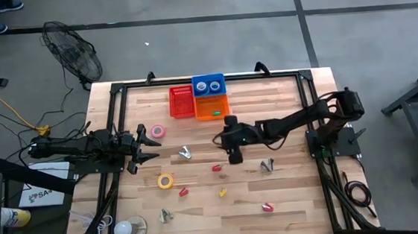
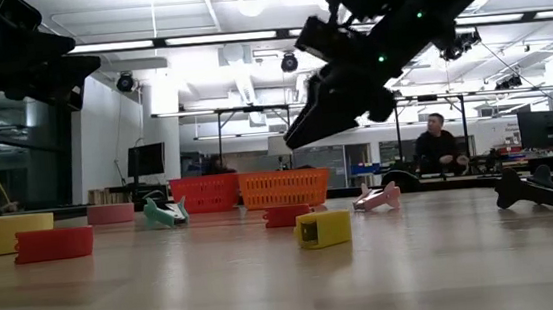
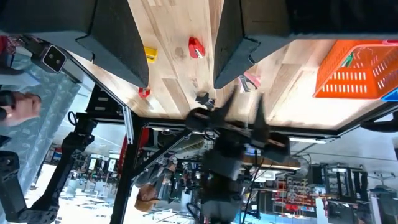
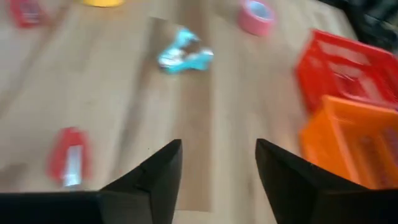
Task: Pick and place Stapler, Stapler remover, tape
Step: Put the middle red stapler into the orange bin
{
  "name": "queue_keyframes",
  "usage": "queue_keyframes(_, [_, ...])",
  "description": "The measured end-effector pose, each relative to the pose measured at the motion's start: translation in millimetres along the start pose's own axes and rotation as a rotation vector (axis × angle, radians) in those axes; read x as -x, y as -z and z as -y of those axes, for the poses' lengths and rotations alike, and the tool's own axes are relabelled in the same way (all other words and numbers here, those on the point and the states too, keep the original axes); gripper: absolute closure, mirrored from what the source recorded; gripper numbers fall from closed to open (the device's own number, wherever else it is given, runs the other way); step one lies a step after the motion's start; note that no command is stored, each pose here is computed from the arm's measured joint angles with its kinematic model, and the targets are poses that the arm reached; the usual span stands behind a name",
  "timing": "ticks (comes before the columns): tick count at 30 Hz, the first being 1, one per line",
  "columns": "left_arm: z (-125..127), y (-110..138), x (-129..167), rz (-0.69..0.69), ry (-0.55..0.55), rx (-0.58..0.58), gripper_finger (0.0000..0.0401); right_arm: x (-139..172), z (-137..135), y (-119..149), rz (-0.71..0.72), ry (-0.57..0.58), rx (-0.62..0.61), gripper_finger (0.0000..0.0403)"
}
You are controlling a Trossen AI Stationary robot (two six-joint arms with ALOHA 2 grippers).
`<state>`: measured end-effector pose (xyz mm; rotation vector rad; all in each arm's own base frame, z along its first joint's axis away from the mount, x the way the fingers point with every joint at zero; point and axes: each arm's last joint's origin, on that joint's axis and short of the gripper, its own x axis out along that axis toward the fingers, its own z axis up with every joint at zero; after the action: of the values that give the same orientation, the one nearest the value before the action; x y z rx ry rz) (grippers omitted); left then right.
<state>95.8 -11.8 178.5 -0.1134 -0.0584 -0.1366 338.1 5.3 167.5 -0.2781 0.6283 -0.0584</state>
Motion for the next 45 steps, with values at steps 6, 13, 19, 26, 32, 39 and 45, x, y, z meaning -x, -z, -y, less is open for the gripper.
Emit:
queue_keyframes(6, [0.0,0.0,0.0,0.000,0.000,0.000,0.0222,2.7,-17.6,-2.4,0.028,-0.102,0.037,0.0186])
queue_keyframes(13, [0.0,-0.1,0.0,0.000,0.000,0.000,0.0222,6.1,-35.4,8.2,0.019,-0.138,0.041,0.0184])
queue_keyframes(19, [0.0,0.0,0.0,0.000,0.000,0.000,0.0222,8.4,-44.8,11.3,0.040,-0.144,0.033,0.0184])
queue_keyframes(26, [0.0,0.0,0.0,0.000,0.000,0.000,0.0222,6.1,-53.4,23.9,0.004,-0.181,0.015,0.0184])
queue_keyframes(32, [0.0,0.0,0.0,0.000,0.000,0.000,0.0222,-12.5,-64.2,39.4,-0.026,-0.212,-0.013,0.0184])
queue_keyframes(39, [0.0,-0.1,0.0,0.001,0.000,0.000,0.0222,-26.2,-70.3,49.0,-0.019,-0.237,-0.070,0.0184])
queue_keyframes(45, [0.0,-0.1,0.0,0.000,0.000,0.000,0.0222,-30.6,-71.1,49.6,0.010,-0.233,-0.088,0.0185])
